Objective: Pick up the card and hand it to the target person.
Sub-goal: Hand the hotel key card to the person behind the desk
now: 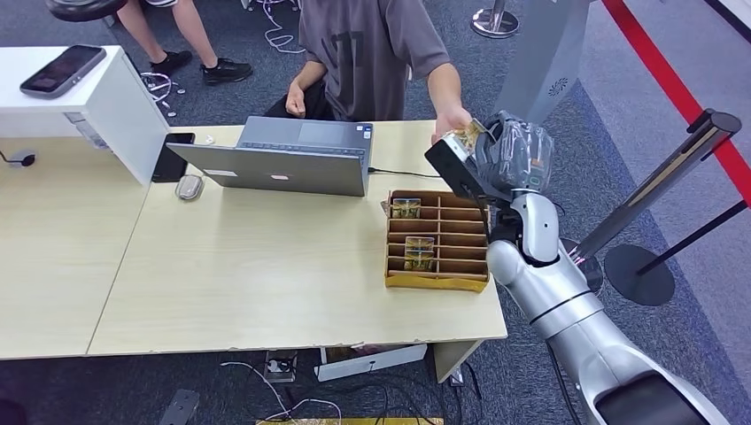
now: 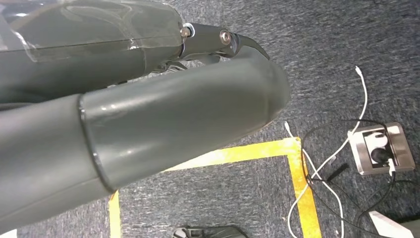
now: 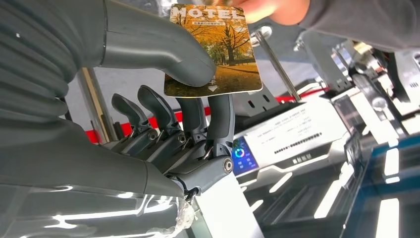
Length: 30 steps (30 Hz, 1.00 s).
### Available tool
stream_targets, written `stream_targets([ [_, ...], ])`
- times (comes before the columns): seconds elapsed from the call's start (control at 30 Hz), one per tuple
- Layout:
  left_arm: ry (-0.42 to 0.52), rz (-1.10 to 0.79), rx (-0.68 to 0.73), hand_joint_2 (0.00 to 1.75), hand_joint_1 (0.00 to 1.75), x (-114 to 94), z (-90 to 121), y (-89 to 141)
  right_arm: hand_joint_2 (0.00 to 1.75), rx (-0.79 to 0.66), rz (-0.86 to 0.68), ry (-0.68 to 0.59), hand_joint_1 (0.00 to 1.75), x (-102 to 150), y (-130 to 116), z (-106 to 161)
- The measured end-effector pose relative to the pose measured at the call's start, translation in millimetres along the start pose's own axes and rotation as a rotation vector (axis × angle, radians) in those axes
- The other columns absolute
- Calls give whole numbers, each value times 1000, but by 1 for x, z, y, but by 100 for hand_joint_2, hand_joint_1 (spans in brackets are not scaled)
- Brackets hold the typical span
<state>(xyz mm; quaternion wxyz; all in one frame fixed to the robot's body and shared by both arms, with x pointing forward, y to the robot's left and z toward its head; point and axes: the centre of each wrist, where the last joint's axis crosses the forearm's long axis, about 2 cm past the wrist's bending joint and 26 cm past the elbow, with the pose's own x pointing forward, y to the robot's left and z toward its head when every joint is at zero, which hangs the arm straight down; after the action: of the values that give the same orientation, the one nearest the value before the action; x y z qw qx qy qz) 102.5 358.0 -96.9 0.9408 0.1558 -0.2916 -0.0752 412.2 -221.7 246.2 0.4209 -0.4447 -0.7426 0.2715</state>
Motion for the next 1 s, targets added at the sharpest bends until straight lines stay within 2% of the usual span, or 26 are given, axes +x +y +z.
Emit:
stream_targets([
  [0.47, -9, -9, -11, 0, 0, 6, -1, -4, 175, 1, -30, -6, 140, 14, 21, 6],
  [0.5, -9, -9, -11, 0, 0, 6, -1, -4, 175, 3, -28, -6, 134, 14, 22, 6],
  [0.57, -8, -14, -15, 0, 0, 6, -1, -5, 175, 20, -8, -2, 64, 14, 27, 8],
  [0.63, -8, -19, -19, 0, 0, 7, -1, -5, 175, 38, 17, 0, 0, 13, 32, 11],
  [1.0, -9, -20, -20, 0, 0, 7, -2, -5, 175, 76, 47, 9, 0, 10, 41, 17],
])
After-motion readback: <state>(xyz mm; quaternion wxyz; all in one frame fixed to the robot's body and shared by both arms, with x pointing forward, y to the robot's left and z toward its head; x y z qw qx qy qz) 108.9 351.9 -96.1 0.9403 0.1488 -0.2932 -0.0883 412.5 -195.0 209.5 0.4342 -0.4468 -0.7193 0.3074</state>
